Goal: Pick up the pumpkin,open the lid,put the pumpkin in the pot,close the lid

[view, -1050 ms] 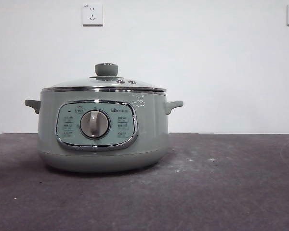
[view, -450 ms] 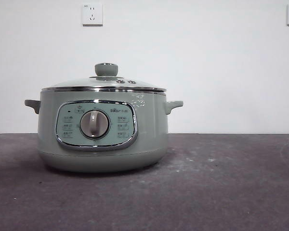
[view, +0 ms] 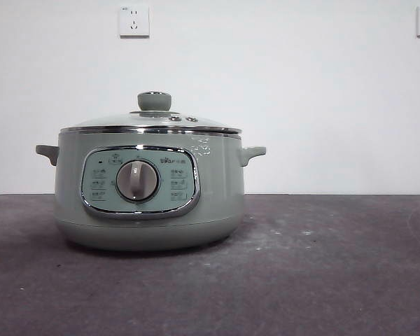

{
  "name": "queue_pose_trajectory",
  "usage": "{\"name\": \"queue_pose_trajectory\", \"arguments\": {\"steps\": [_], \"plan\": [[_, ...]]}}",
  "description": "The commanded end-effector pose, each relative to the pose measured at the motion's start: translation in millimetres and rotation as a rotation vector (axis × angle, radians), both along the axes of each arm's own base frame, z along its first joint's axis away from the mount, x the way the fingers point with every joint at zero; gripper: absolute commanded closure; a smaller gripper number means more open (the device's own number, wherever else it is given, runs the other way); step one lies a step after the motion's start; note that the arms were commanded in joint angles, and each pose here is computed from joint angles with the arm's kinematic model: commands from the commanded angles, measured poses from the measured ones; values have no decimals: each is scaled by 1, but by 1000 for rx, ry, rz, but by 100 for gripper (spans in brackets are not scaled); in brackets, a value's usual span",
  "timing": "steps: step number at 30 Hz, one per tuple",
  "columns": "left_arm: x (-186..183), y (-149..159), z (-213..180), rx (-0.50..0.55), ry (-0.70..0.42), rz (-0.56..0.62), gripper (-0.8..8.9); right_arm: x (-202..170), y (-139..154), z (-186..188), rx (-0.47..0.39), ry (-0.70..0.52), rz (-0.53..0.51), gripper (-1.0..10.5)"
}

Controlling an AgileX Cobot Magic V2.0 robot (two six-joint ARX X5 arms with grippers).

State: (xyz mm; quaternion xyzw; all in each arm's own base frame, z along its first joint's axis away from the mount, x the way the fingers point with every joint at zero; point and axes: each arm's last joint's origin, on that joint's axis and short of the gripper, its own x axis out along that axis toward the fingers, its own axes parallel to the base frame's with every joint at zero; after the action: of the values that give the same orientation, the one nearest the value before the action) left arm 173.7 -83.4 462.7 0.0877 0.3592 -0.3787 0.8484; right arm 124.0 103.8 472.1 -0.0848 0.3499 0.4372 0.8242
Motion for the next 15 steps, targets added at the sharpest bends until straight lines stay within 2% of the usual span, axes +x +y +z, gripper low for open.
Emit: {"name": "queue_pose_trajectory", "arguments": {"steps": [1, 9, 11, 15], "plan": [[-2, 1, -3, 23, 38, -9, 817, -1, -1, -1, -3, 11, -3, 946], [2, 1, 0, 33, -34, 4, 817, -3, -2, 0, 0, 7, -4, 946], [-1, 6, 5, 49, -98, 19, 817, -3, -2, 0, -1, 8, -4, 946], [-9, 20, 26, -37, -292, 59, 817, -3, -2, 0, 0, 8, -3, 946]]}}
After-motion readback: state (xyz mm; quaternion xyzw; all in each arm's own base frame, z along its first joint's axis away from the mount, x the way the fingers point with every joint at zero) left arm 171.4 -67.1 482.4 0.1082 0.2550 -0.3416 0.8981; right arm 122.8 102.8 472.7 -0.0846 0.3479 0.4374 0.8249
